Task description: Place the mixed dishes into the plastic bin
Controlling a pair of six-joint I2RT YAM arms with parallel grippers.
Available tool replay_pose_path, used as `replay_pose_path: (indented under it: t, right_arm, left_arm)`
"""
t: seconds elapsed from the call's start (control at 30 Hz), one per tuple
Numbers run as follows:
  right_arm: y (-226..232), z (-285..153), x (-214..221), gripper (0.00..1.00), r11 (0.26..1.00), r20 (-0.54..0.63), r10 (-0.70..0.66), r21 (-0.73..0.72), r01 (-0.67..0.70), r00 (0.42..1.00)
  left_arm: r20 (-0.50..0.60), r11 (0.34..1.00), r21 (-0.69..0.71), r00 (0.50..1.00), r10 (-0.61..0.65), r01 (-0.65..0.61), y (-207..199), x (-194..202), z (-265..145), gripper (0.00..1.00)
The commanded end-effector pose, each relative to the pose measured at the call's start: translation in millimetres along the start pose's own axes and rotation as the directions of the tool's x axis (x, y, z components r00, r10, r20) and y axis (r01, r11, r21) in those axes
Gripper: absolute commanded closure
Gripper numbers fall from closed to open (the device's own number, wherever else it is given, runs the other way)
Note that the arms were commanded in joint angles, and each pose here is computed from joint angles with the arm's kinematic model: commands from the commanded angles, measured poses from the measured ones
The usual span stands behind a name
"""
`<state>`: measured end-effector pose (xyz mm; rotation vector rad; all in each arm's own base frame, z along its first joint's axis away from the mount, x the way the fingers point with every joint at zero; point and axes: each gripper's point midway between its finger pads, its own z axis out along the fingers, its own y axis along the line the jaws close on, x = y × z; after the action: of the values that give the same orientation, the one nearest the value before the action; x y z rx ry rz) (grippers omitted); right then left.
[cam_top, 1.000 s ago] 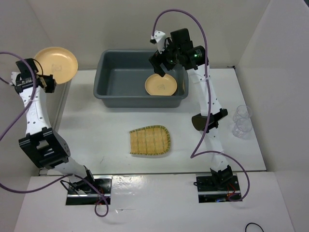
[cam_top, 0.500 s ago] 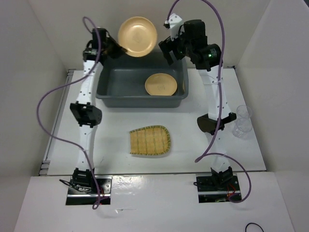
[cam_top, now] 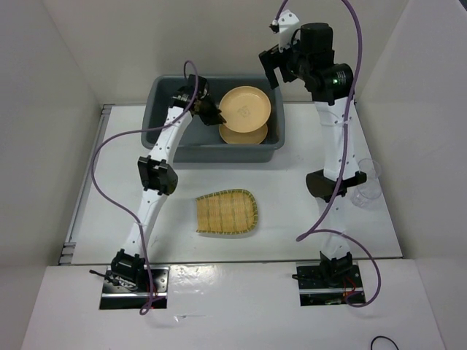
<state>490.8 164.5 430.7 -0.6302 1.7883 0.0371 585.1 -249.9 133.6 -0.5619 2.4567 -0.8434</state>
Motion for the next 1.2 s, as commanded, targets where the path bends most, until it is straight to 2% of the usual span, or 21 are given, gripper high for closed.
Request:
replay_pose_path:
  t: [0.0,0.23,0.47,0.53,0.6,0.63,0.67,0.7,0.8,0.83,0.9,0.93,0.97,1.0,1.03,1.07,1.1,1.13,1.17]
  right_arm:
    - [-15.7,-26.6,-24.1,0.02,1.0,0.087,0.015,0.026,-0.017,0.996]
    - [-13.6,-22.2,-19.0,0.02,1.0,0.076,0.018,0.001,-0.018,0.997]
    - [-8.4,-15.9,-12.4,0.02,1.0,0.056,0.011,-0.026,-0.01,0.998]
    - [-8.4,-15.8,-12.4,0.02,1.0,0.056,0.011,-0.026,-0.01,0.998]
    - [-4.3,-14.0,-8.8,0.02,0.999,0.044,0.004,-0.049,-0.002,0.999]
    - [-4.2,-14.0,-8.8,0.02,0.999,0.044,0.004,-0.049,-0.002,0.999]
    - [-1.3,-14.4,-7.0,0.02,0.998,0.038,0.005,-0.064,-0.002,0.999]
    - [1.0,-14.4,-7.8,0.02,0.997,0.043,0.005,-0.077,-0.002,0.999]
    - [13.7,-15.7,-6.5,0.02,0.989,0.043,0.009,-0.145,-0.002,0.999]
    - [18.3,-16.6,-4.0,0.02,0.985,0.039,-0.01,-0.173,0.016,0.999]
    - [35.2,-18.2,2.3,0.02,0.964,0.027,-0.018,-0.265,0.025,0.999]
    - [41.2,-15.6,5.3,0.02,0.954,0.023,-0.024,-0.299,0.03,0.999]
    - [48.1,-15.5,11.3,0.02,0.941,0.003,-0.03,-0.336,0.029,1.0]
    - [55.0,-17.0,13.8,0.02,0.928,-0.005,-0.024,-0.373,0.021,1.0]
    - [67.4,-18.5,16.7,0.02,0.898,-0.006,-0.022,-0.439,0.017,1.0]
    - [77.9,-16.4,30.6,0.02,0.874,-0.055,-0.013,-0.486,-0.016,0.998]
    - [89.8,-17.0,36.3,0.02,0.851,-0.077,-0.01,-0.524,-0.032,0.997]
    - [106.4,-12.9,59.6,0.02,0.805,-0.154,0.002,-0.585,-0.093,0.988]
    - [113.9,-23.8,59.2,0.02,0.789,-0.154,-0.008,-0.608,-0.089,0.988]
  left_arm:
    - [0.017,1.0,-0.002,1.0,0.01,-0.01,8.2,-7.3,4.4,1.0]
    - [-0.048,0.999,-0.043,0.999,-0.025,0.023,28.6,9.8,20.3,0.98]
    - [-0.071,0.999,-0.035,0.997,-0.029,0.026,29.9,14.6,24.0,0.82]
    - [-0.075,1.0,-0.018,0.997,-0.025,0.024,26.5,14.5,23.9,0.63]
    - [-0.056,1.0,0.023,0.998,-0.001,0.002,13.6,8.4,16.1,0.36]
    - [-0.049,1.0,0.03,0.999,0.003,-0.001,9.3,6.4,11.5,0.26]
    - [-0.019,0.998,0.062,0.999,0.029,-0.027,-5.1,-1.2,-2.7,0.07]
    - [0.013,0.997,0.063,0.999,0.053,-0.054,-10.8,-7.9,-12.2,0.0]
    - [0.154,0.989,0.04,0.979,0.137,-0.144,-36.5,-34.7,-68.4,0.0]
    - [0.224,0.985,0.036,0.962,0.156,-0.168,-49.0,-49.4,-106.2,0.0]
    - [0.287,0.978,-0.092,0.936,0.204,-0.185,-33.9,-61.3,-142.8,0.0]
    - [0.34,0.976,-0.118,0.916,0.212,-0.182,-36.0,-70.4,-180.2,0.0]
    - [0.345,0.963,-0.219,0.911,0.226,-0.156,-12.4,-73.9,-201.4,0.0]
    - [0.355,0.954,-0.25,0.901,0.251,-0.168,-6.6,-78.4,-217.1,0.0]
    - [0.405,0.948,-0.263,0.871,0.278,-0.18,-17.2,-77.7,-262.7,0.0]
    - [0.425,0.934,-0.32,0.858,0.29,-0.157,-12.0,-76.2,-278.7,0.0]
    - [0.477,0.905,-0.412,0.822,0.312,-0.105,-0.1,-82.0,-301.6,0.0]
    - [0.488,0.895,-0.438,0.813,0.318,-0.087,4.4,-73.8,-328.6,0.0]
    - [0.496,0.89,-0.45,0.809,0.314,-0.069,8.2,-69.7,-339.9,0.0]
